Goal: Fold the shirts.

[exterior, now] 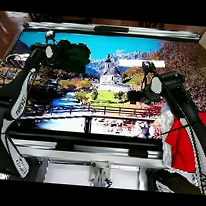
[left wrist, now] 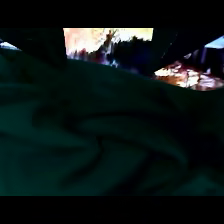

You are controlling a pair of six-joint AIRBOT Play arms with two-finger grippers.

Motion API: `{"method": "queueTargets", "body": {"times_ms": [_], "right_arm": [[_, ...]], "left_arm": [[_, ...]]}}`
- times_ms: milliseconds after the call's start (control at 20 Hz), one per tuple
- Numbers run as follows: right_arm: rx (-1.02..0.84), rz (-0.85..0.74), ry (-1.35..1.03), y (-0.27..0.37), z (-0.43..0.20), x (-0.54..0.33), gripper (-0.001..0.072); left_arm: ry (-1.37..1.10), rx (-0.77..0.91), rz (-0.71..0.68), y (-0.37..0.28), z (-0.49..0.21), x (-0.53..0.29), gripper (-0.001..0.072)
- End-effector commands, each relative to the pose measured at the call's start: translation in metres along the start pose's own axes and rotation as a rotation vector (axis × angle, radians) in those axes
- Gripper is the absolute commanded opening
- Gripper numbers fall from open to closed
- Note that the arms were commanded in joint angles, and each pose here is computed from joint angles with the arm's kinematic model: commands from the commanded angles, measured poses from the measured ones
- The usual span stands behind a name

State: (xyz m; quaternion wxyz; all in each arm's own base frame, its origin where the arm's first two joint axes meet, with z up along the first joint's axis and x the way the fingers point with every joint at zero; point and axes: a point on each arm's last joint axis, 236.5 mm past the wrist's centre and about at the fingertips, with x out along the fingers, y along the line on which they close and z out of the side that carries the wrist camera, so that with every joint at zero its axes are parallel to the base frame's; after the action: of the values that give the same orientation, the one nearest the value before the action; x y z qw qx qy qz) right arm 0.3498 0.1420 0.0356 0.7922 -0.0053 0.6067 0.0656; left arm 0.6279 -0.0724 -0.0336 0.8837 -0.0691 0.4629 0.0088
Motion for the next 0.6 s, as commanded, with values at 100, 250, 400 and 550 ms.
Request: {"method": "queueTargets", "body": {"times_ms": [100, 250, 400, 550], "right_arm": [[0.025, 0.079, 0.013, 0.019, -0.003, -0.001, 0.0538], [0.025, 0.085, 0.014, 0.021, -0.003, -0.001, 0.0538], [0.03, 0.1, 0.019, 0.024, -0.004, -0.001, 0.0538], [0.031, 0.102, 0.019, 0.025, -0.004, -0.001, 0.0538]], "left_arm": [[0.171, -0.037, 0.054, 0.031, -0.041, 0.029, 0.0611], [0.192, -0.135, 0.078, 0.047, -0.047, 0.034, 0.0611], [0.154, -0.187, 0.038, 0.042, -0.043, 0.047, 0.0611], [0.092, -0.234, -0.036, 0.025, -0.032, 0.059, 0.0611]]}}
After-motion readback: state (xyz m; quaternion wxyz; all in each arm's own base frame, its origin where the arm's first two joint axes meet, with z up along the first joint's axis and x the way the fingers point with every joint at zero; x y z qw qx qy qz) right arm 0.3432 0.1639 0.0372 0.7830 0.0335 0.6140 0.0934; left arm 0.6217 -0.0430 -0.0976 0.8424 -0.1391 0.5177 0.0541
